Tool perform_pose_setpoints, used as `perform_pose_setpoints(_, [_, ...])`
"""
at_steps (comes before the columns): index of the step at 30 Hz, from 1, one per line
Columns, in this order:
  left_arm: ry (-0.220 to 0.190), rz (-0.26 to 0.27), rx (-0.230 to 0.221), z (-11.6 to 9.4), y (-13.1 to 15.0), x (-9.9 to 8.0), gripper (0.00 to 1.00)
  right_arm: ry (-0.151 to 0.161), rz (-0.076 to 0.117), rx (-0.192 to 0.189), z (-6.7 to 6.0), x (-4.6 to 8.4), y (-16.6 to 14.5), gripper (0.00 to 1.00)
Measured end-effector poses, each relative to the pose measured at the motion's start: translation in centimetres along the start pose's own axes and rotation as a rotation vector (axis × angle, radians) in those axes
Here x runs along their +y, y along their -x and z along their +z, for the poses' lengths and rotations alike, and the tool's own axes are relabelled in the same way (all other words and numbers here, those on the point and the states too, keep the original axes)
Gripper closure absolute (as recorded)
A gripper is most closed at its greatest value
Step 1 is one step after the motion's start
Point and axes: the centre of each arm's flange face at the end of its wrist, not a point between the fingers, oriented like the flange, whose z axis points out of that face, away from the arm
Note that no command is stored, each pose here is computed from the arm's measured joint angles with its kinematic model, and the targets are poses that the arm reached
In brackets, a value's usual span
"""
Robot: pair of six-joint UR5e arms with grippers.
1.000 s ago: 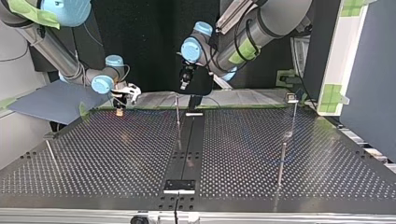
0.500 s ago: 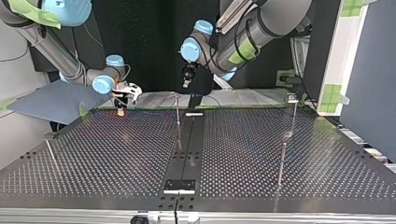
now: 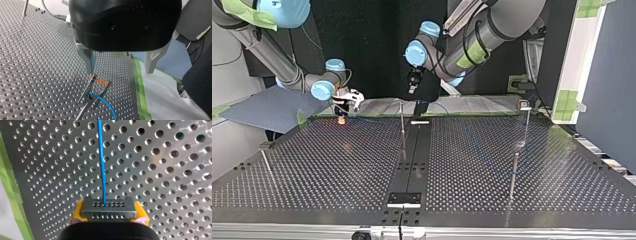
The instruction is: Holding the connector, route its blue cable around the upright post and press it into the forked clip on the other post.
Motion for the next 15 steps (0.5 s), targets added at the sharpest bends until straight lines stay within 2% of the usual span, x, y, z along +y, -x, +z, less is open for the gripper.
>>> perform_pose_setpoints(7, [0.014,0.017,0.016,-0.2,-0.1,0.2,0.00,-0.002,0.000,-0.002,0.0,-0.1,0.0,1.00])
perform_pose_setpoints(12, [0.050,0.066,0.049,-1.4,-0.5,0.4,0.00,-0.002,-0.001,-0.006,-0.1,-0.1,0.1,1.00])
perform_pose_setpoints(15, [0.065,0.093,0.052,-2.3,-0.3,0.6,0.00,-0.004,-0.003,-0.008,-0.1,-0.2,0.1,1.00])
